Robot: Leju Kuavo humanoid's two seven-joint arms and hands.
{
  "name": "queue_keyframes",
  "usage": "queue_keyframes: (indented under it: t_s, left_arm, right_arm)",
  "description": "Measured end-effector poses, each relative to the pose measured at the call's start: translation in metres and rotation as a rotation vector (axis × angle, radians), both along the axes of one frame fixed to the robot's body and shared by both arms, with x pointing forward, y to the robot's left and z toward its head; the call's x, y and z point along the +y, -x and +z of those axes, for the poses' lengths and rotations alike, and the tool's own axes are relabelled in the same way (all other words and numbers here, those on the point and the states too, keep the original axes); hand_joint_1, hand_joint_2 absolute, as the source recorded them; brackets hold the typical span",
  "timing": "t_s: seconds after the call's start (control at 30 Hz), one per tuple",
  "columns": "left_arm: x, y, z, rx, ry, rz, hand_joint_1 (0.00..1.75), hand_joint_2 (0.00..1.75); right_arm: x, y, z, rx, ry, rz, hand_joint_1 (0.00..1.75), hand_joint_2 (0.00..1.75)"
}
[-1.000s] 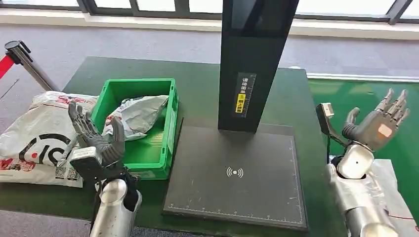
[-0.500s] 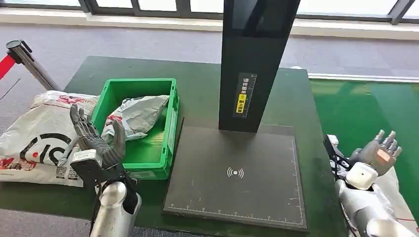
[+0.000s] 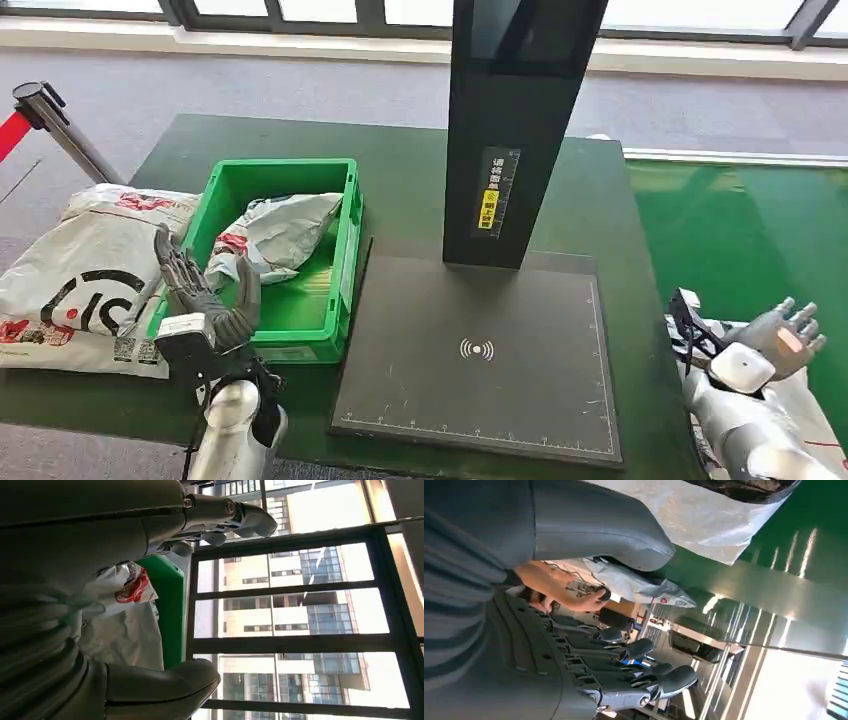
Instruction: Moved the parcel from conveyor to table for the left to box.
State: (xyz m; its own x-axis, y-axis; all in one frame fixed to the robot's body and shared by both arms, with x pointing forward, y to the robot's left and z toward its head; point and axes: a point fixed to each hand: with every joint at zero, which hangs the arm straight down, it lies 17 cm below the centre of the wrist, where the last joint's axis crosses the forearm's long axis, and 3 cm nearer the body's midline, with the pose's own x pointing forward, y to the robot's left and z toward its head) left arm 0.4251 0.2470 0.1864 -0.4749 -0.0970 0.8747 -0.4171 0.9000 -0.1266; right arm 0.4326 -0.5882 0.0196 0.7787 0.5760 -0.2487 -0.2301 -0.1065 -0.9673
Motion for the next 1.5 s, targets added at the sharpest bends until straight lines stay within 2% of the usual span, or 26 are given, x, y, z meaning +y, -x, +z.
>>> queue_keyframes:
  t_s: [0.13,0.37,0.6,0.63,0.67,1.3,1.4,1.5]
  left_arm:
    - [0.000,0.000,-0.001,0.002,-0.001,0.000,0.00,1.75]
    - [-0.004,-0.001,-0.006,0.017,-0.015,-0.013,0.00,1.75]
    - [-0.005,-0.001,-0.013,0.034,-0.015,-0.016,0.00,1.75]
    - [-0.005,-0.001,-0.014,0.035,-0.015,-0.016,0.00,1.75]
    - [-0.005,-0.001,-0.015,0.038,-0.015,-0.016,0.00,1.75]
    - [-0.008,-0.002,-0.025,0.061,-0.031,-0.038,0.00,1.75]
    - [-0.007,-0.002,-0.026,0.065,-0.036,-0.038,0.00,1.75]
    - [-0.007,-0.002,-0.027,0.068,-0.043,-0.036,0.00,1.75]
  right_arm:
    - [-0.005,0.009,-0.011,0.045,-0.042,-0.042,0.00,1.75]
    - [-0.013,0.058,-0.061,0.284,-0.196,-0.178,0.00,1.75]
    - [-0.015,0.074,-0.073,0.328,-0.273,-0.242,0.00,1.75]
    - [-0.015,0.074,-0.073,0.332,-0.275,-0.243,0.45,1.75]
    - [-0.014,0.073,-0.073,0.342,-0.278,-0.243,1.75,1.75]
    - [-0.012,0.068,-0.071,0.289,-0.323,-0.268,1.75,1.75]
    - [-0.011,0.061,-0.068,0.245,-0.321,-0.246,1.75,1.75]
    - [-0.011,0.041,-0.053,0.119,-0.282,-0.185,1.75,1.75]
